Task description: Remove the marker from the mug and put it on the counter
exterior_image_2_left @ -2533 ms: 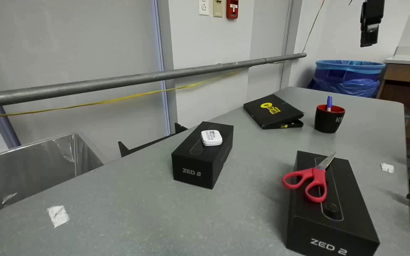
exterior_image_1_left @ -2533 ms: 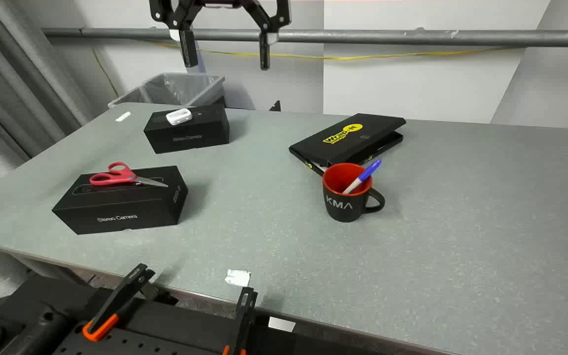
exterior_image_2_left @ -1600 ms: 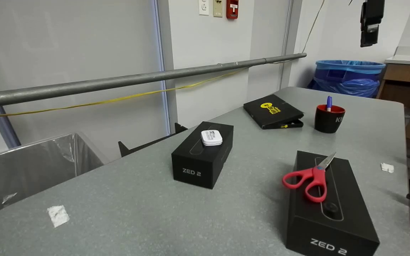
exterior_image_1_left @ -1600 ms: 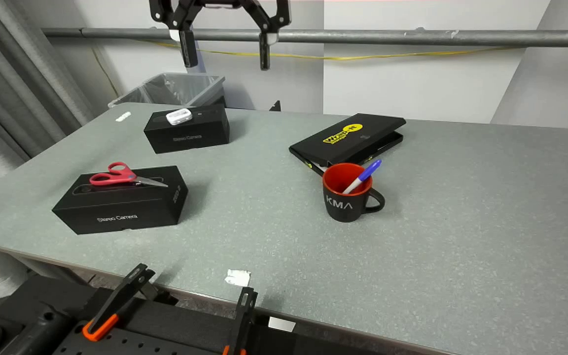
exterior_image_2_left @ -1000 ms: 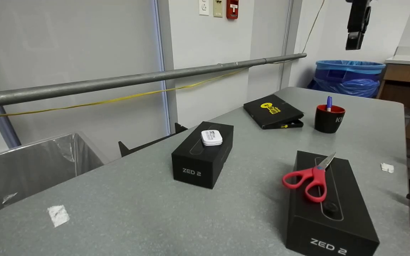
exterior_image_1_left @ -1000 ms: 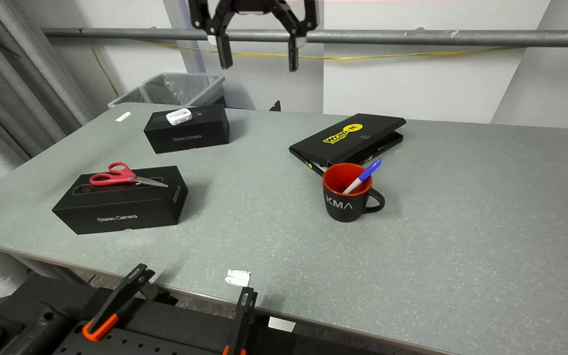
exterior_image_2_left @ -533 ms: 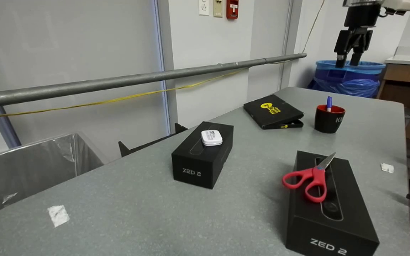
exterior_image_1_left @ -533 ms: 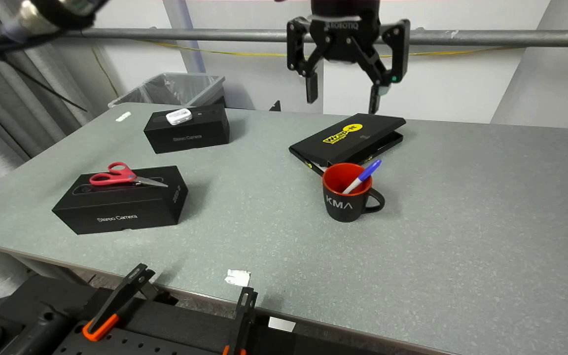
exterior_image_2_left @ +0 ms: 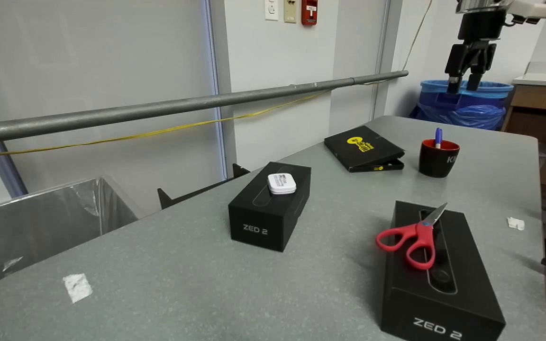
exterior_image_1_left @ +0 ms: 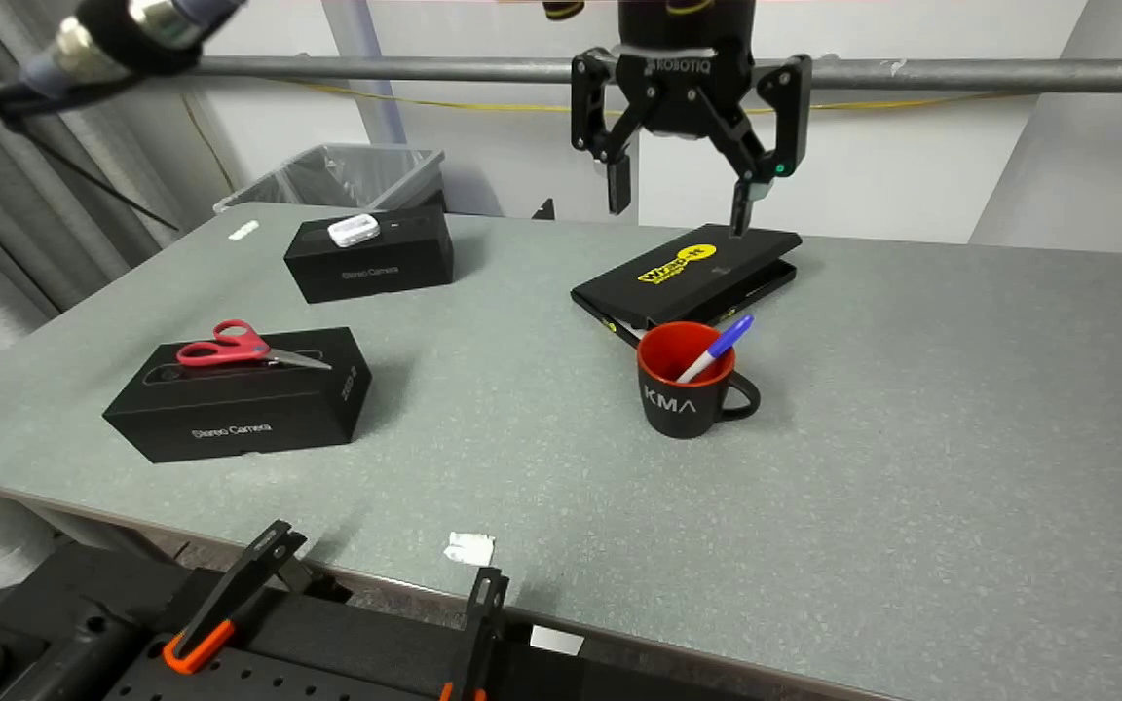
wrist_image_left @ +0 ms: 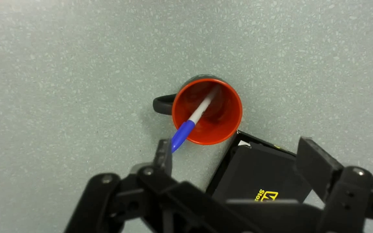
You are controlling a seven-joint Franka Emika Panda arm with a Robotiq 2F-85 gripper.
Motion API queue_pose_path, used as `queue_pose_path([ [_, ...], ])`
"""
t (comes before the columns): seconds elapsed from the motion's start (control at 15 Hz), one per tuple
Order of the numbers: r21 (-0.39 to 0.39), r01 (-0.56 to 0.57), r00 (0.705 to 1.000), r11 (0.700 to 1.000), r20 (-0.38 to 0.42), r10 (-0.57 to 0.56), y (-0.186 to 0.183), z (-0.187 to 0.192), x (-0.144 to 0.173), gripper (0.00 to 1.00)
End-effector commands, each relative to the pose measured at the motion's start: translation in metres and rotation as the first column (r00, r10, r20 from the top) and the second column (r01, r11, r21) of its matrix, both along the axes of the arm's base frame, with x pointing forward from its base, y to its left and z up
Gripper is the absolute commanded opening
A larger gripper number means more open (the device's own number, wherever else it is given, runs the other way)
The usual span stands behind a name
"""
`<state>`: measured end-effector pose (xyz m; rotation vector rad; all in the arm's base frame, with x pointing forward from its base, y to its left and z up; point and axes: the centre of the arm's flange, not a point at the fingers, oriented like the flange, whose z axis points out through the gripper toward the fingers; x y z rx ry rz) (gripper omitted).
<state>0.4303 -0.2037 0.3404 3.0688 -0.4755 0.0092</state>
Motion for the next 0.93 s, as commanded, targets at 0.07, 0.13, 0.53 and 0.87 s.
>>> queue_pose_path([
  [0.07,-0.079,0.102,0.994,0.992,0.045,-0.099,-0.001,-0.034,0.01,1.0],
  [0.13,-0.098,0.12,0.992,0.988,0.056,-0.114,-0.003,-0.044,0.011,1.0],
  [0.53,-0.199,0.194,0.977,0.961,0.127,-0.171,-0.009,-0.109,0.02,1.0],
  [0.87,-0.249,0.242,0.965,0.938,0.162,-0.206,-0.02,-0.131,0.009,1.0],
])
